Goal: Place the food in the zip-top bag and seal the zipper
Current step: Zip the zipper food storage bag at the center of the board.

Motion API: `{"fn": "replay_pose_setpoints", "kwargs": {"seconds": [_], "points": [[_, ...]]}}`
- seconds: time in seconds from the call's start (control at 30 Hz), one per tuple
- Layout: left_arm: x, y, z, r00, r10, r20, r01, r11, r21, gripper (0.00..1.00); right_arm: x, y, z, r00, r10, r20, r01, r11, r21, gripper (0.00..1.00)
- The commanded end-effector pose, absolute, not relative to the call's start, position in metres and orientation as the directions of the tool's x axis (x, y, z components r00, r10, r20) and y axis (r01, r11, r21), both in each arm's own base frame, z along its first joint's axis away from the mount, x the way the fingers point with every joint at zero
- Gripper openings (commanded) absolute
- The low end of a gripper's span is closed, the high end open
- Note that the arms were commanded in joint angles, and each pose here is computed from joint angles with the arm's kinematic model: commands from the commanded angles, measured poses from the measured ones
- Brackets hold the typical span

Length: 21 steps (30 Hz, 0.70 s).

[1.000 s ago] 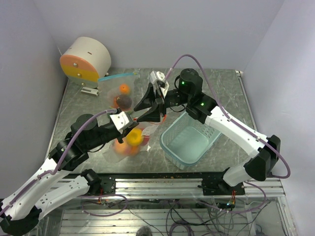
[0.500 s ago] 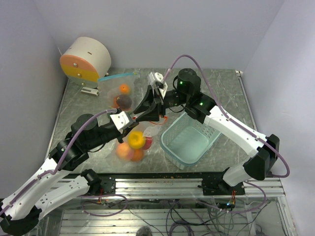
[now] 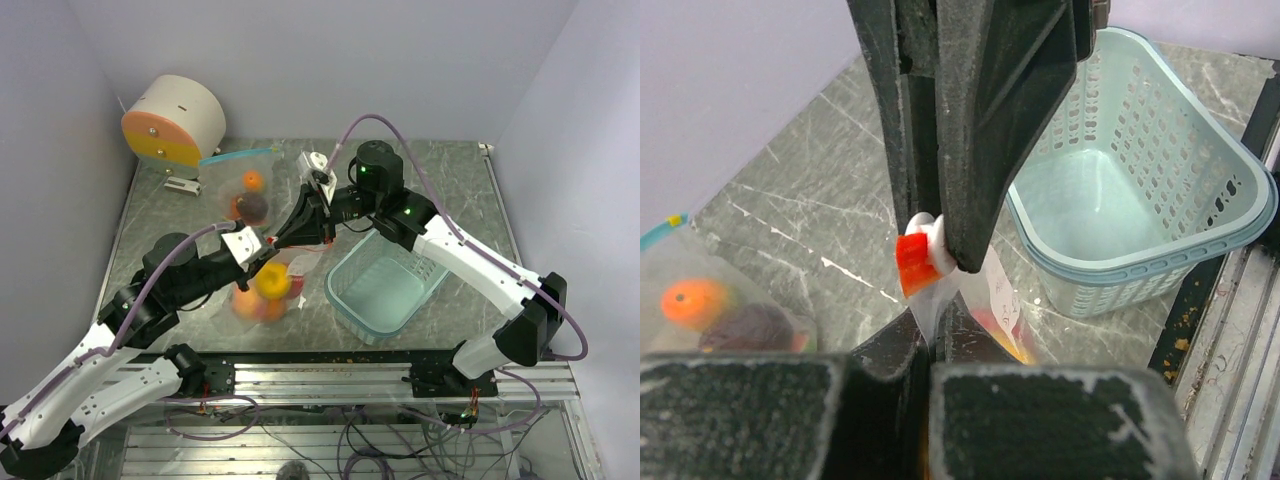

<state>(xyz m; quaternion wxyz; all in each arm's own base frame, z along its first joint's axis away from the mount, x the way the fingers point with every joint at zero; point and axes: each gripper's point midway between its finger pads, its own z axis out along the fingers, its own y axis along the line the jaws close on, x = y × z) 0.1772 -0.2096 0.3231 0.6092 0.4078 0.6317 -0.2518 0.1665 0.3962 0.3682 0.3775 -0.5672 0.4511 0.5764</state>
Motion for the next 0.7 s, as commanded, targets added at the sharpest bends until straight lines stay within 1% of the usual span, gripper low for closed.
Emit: {"fn": "replay_pose_setpoints", "kwargs": {"seconds": [0.0,0.23,0.43,0.47,0.5,0.53,0.6,0.67], "points": [[0.178,-0.196,0.349,0.124,0.169,-0.978,0.780,0.593,0.201,0.07,0.171,0.397,0.364,-0.060,-0.094,-0.994,-0.953,-0.292,0.085,0.00],[0.174,-0.172,0.366,0.156,0.153,-0.976,0.722,0.656,0.218,0.07,0.179,0.395,0.344,-0.053,-0.151,-0.987,-0.956,-0.279,0.094,0.00],[0.168,-0.169,0.377,0.175,0.120,-0.977,0.724,0.657,0.210,0.07,0.189,0.392,0.338,-0.083,-0.143,-0.986,-0.956,-0.269,0.119,0.00],[0.168,-0.171,0.376,0.172,0.119,-0.978,0.728,0.654,0.208,0.07,0.188,0.393,0.341,-0.085,-0.135,-0.987,-0.955,-0.272,0.120,0.04],[0.169,-0.172,0.374,0.167,0.119,-0.979,0.729,0.653,0.204,0.07,0.189,0.393,0.344,-0.093,-0.128,-0.987,-0.954,-0.272,0.125,0.19],[0.170,-0.173,0.372,0.162,0.122,-0.979,0.731,0.652,0.202,0.07,0.189,0.394,0.349,-0.085,-0.112,-0.990,-0.954,-0.276,0.113,0.28],[0.172,-0.175,0.368,0.154,0.122,-0.980,0.732,0.652,0.196,0.07,0.184,0.393,0.361,-0.076,-0.077,-0.994,-0.950,-0.298,0.096,0.39],[0.172,-0.177,0.366,0.149,0.121,-0.982,0.736,0.650,0.191,0.07,0.179,0.391,0.375,-0.059,-0.035,-0.998,-0.947,-0.313,0.067,0.48]]}}
